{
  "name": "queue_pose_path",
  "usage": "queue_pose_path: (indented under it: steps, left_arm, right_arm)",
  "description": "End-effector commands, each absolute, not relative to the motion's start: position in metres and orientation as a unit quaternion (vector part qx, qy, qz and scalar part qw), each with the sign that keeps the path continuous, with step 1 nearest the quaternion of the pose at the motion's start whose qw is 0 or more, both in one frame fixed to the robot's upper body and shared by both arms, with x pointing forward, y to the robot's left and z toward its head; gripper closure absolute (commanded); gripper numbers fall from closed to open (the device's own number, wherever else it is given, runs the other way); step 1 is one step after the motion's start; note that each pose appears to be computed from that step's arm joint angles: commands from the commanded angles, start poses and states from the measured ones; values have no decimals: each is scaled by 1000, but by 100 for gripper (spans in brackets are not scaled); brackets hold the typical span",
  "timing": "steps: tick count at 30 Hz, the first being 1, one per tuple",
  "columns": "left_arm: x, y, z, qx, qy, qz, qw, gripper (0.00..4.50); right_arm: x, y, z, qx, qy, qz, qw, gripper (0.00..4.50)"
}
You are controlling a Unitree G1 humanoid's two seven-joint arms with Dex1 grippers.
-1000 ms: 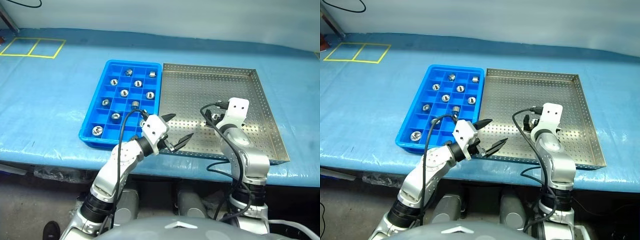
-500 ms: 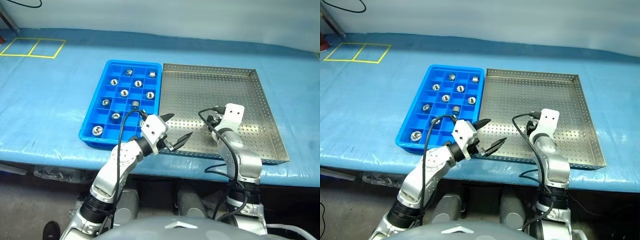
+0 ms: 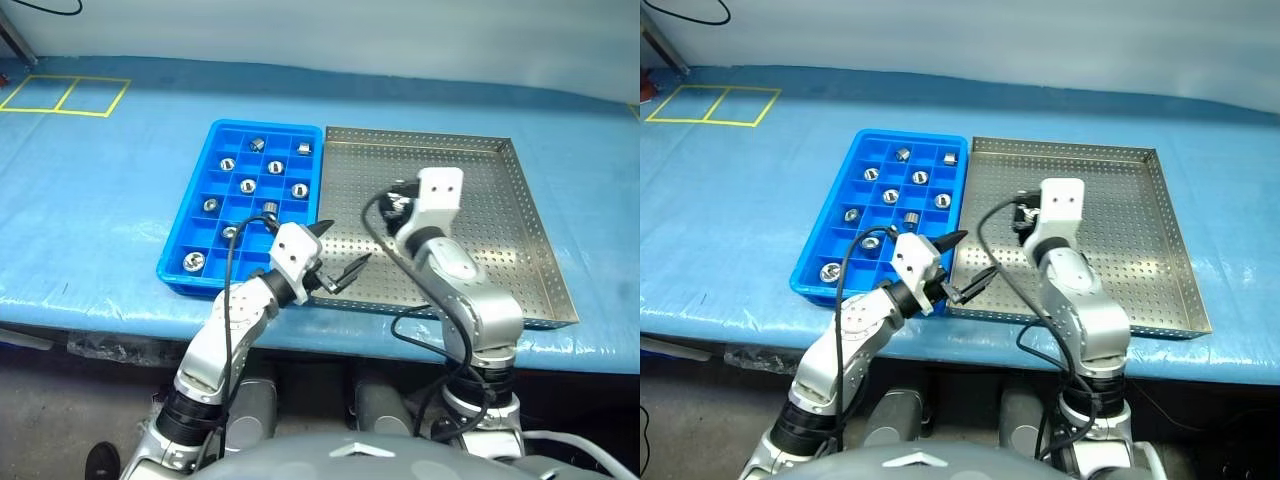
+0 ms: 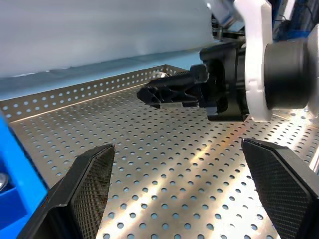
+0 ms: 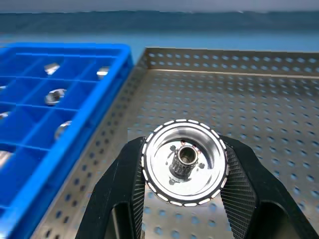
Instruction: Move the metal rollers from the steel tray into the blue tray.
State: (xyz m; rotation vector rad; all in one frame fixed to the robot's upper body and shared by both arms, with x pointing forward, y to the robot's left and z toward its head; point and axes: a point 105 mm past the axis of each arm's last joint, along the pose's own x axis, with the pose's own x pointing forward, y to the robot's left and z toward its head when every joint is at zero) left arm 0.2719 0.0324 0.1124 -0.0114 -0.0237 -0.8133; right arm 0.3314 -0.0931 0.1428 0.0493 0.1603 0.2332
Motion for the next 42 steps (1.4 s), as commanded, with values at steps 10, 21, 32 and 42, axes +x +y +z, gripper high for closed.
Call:
queue_pose_path:
  steps: [10,21,32,42]
  left_arm:
    - [248,113,130,18,-25,-250,968,0]
    - [223,122,127,6,-6,-217,976,0]
    - [225,116,124,3,-4,-233,973,0]
    - [240,107,125,20,-13,-270,963,0]
  right_arm:
    - [330,-20,138,-6,94,307,947,278]
    - [283,24,100,-10,162,448,879,278]
    - [283,17,81,-7,197,432,880,243]
    - [301,-16,111,8,124,358,925,16]
